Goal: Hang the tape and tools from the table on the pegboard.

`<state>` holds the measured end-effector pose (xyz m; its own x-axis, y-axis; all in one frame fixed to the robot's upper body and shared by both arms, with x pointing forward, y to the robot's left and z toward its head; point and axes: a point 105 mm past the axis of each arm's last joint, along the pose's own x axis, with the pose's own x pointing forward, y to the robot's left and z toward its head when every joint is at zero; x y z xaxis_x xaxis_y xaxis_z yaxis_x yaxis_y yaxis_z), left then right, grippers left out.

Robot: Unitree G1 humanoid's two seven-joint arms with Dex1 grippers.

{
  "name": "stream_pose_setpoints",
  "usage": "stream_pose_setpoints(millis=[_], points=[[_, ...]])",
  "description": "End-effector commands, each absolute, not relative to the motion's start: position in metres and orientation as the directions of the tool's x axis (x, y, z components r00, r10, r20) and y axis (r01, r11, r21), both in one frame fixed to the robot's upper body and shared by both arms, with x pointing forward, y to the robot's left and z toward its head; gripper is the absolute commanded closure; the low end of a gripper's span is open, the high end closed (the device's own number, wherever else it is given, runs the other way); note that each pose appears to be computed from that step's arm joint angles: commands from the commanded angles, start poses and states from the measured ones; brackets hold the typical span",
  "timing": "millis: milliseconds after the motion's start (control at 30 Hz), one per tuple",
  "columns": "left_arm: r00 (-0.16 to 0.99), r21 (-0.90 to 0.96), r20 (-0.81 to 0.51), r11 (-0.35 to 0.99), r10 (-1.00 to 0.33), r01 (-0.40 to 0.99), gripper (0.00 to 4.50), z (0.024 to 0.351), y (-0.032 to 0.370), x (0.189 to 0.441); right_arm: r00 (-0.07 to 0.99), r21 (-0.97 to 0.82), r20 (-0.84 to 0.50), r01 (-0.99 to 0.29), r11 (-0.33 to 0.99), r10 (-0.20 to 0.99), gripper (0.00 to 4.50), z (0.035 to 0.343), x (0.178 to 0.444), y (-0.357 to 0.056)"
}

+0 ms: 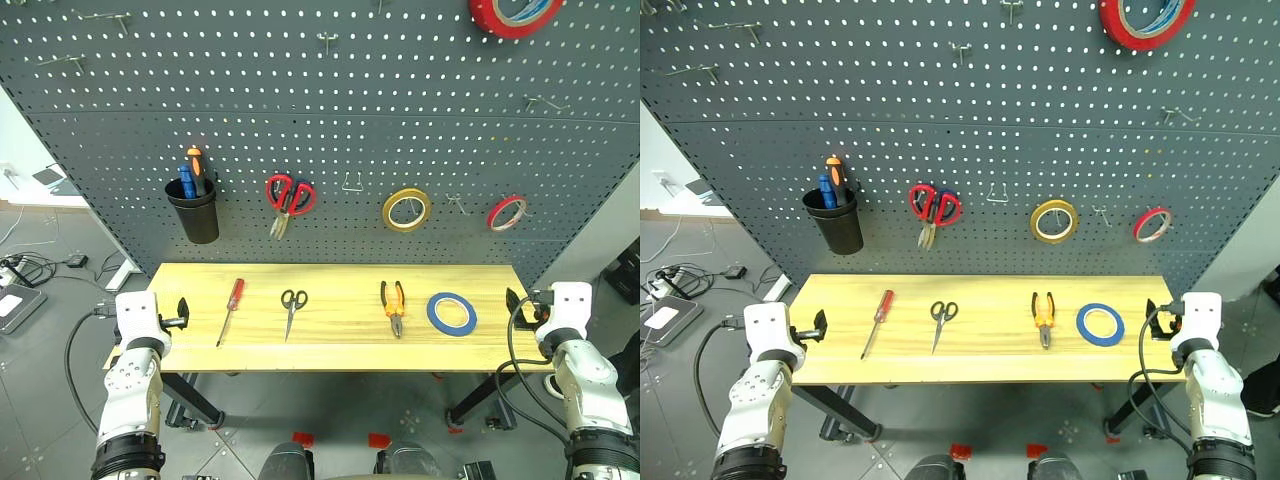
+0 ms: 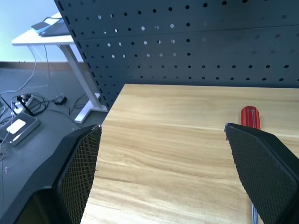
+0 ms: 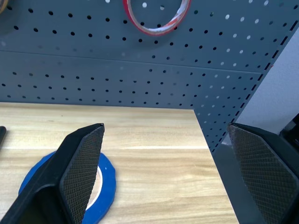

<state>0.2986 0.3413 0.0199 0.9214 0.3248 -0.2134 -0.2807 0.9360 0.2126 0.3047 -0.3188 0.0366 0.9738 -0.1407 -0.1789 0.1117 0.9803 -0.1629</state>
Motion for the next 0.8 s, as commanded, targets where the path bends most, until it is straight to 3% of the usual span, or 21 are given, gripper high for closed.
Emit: stream_pose_setpoints(millis=[33, 200, 333, 467, 600, 800], points=[[0.929, 0.250, -0.169, 0.926, 0.330, -0.283, 0.04, 0.032, 0.345, 0.303, 0.985, -0.175, -0.113, 0.111, 0.978, -0.132, 0.00, 0.054, 0.309, -0.321], [0.917, 0.263, -0.176, 0.915, 0.358, -0.307, 0.04, 0.030, 0.352, 0.300, 0.987, -0.178, -0.124, 0.079, 0.981, -0.102, 0.00, 0.052, 0.309, -0.316], [0.933, 0.271, -0.146, 0.921, 0.328, -0.281, 0.04, 0.037, 0.347, 0.300, 0.987, -0.198, -0.160, -0.047, 0.979, 0.015, 0.00, 0.048, 0.310, -0.294], [0.983, 0.307, -0.109, 0.946, 0.145, -0.105, 0.04, 0.052, 0.315, 0.309, 0.951, -0.181, -0.201, -0.271, 0.945, 0.235, 0.00, 0.045, 0.304, -0.246], [0.992, 0.304, -0.119, 0.949, -0.045, 0.079, 0.04, 0.061, 0.280, 0.314, 0.892, -0.175, -0.241, -0.427, 0.887, 0.382, 0.00, 0.043, 0.296, -0.211], [0.915, 0.227, -0.185, 0.890, -0.359, 0.396, 0.04, 0.065, 0.218, 0.312, 0.853, -0.189, -0.281, -0.499, 0.846, 0.440, 0.00, 0.051, 0.300, -0.177]])
